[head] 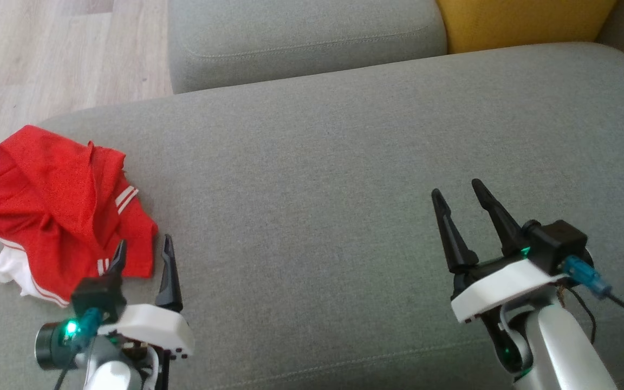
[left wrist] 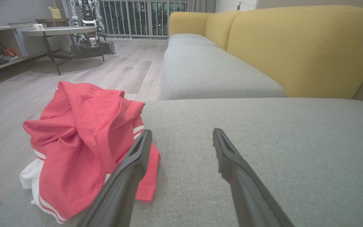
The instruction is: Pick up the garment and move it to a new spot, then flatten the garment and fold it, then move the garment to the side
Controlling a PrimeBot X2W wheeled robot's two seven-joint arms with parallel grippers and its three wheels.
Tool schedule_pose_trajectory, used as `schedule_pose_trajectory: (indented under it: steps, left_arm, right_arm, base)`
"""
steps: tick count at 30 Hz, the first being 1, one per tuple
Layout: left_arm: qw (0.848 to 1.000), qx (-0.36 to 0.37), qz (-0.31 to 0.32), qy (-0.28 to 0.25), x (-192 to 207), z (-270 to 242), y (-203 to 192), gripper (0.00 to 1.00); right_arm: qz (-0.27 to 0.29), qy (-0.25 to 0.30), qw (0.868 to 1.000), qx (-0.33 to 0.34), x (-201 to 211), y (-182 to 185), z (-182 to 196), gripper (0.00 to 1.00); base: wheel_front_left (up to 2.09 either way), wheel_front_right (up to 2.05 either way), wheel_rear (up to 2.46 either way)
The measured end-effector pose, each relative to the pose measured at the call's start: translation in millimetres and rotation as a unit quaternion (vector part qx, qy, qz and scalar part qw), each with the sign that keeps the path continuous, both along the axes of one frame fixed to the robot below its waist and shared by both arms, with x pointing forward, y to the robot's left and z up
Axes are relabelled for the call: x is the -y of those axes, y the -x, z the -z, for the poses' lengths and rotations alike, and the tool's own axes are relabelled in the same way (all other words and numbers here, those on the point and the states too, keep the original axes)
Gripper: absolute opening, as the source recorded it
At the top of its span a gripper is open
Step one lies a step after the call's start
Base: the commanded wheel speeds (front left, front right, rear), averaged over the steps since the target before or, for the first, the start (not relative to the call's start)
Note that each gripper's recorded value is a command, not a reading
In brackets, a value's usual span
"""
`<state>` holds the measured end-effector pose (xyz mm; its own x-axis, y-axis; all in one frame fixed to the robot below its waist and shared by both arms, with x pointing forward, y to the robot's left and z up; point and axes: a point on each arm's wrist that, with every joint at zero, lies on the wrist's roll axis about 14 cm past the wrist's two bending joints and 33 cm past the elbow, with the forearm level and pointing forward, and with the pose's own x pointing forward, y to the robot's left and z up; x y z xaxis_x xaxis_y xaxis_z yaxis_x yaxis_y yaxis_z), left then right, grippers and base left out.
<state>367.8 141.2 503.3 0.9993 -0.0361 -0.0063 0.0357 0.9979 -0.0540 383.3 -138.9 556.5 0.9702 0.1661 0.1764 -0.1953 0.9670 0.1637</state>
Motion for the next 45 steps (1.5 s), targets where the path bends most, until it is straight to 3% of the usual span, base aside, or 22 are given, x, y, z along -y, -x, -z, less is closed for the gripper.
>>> schedule_pose_trajectory:
  steps: [14,28,34,40,45]
  left_arm:
    - [0.995,0.040,0.022,-0.091,14,-6,6,1.00]
    - [0.986,0.099,0.025,-0.129,25,-27,7,1.00]
    - [0.988,0.097,0.022,-0.121,23,-27,7,1.00]
    - [0.997,0.069,0.004,-0.044,19,-21,6,1.00]
    - [0.998,0.052,0.005,-0.018,16,-13,6,1.00]
  right_arm:
    - [-0.011,0.099,0.995,0.024,-12,2,0,1.00]
    - [-0.023,0.191,0.979,0.065,-24,4,-8,1.00]
    - [-0.018,0.183,0.981,0.066,-20,2,-11,1.00]
    - [-0.004,0.106,0.994,0.028,-6,1,4,1.00]
    - [-0.005,0.100,0.995,0.016,-5,1,11,1.00]
  base:
    - [0.00,0.00,0.00]
    - [0.00,0.00,0.00]
    - [0.00,0.00,0.00]
    - [0.00,0.00,0.00]
    - [0.00,0.00,0.00]
